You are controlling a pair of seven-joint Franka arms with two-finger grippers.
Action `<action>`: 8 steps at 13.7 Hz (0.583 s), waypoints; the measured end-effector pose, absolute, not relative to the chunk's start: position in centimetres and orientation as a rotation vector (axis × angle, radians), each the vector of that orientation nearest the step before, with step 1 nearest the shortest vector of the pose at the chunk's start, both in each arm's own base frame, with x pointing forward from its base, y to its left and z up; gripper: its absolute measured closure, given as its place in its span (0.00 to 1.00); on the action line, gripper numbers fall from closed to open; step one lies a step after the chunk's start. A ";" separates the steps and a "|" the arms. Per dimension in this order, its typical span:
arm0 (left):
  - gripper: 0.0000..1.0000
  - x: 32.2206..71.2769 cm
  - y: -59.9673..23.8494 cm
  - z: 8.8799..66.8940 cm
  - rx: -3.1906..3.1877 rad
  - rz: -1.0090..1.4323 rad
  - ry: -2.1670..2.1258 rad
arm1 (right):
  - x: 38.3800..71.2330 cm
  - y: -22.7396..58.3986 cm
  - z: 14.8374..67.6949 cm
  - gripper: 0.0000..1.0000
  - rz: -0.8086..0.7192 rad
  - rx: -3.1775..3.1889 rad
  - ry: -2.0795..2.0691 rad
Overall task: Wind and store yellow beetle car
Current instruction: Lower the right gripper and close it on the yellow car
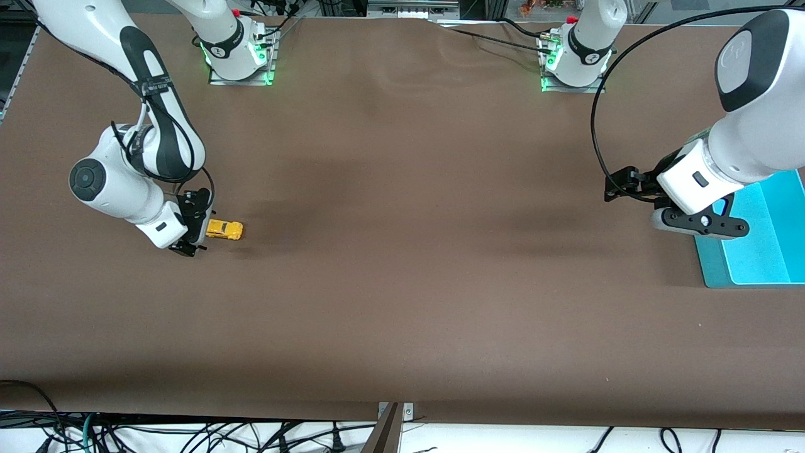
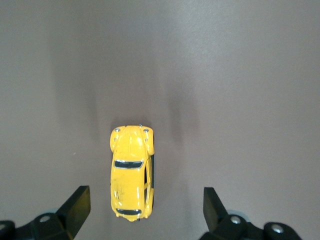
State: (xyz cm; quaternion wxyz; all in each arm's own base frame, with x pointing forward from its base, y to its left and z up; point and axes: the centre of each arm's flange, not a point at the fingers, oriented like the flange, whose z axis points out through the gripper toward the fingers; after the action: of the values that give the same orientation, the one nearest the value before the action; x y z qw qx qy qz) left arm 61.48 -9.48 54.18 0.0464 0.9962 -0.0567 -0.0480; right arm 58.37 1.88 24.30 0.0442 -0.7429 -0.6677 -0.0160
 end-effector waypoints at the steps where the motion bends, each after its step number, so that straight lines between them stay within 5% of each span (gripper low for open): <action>1: 0.00 61.5 -9.5 54.2 3.040 -0.146 -0.173 | 58.0 1.5 23.8 0.00 -0.054 -2.275 -2.047; 8: 0.00 61.5 -9.5 54.2 3.040 -0.146 -0.173 | 55.3 0.9 20.5 0.03 -0.086 -2.308 -2.086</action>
State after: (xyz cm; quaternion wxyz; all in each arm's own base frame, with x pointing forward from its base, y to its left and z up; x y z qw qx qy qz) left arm 61.48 -9.48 54.18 0.0464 0.9962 -0.0567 -0.0480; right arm 55.33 0.93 20.54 0.0146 -0.7415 -0.6702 -0.0276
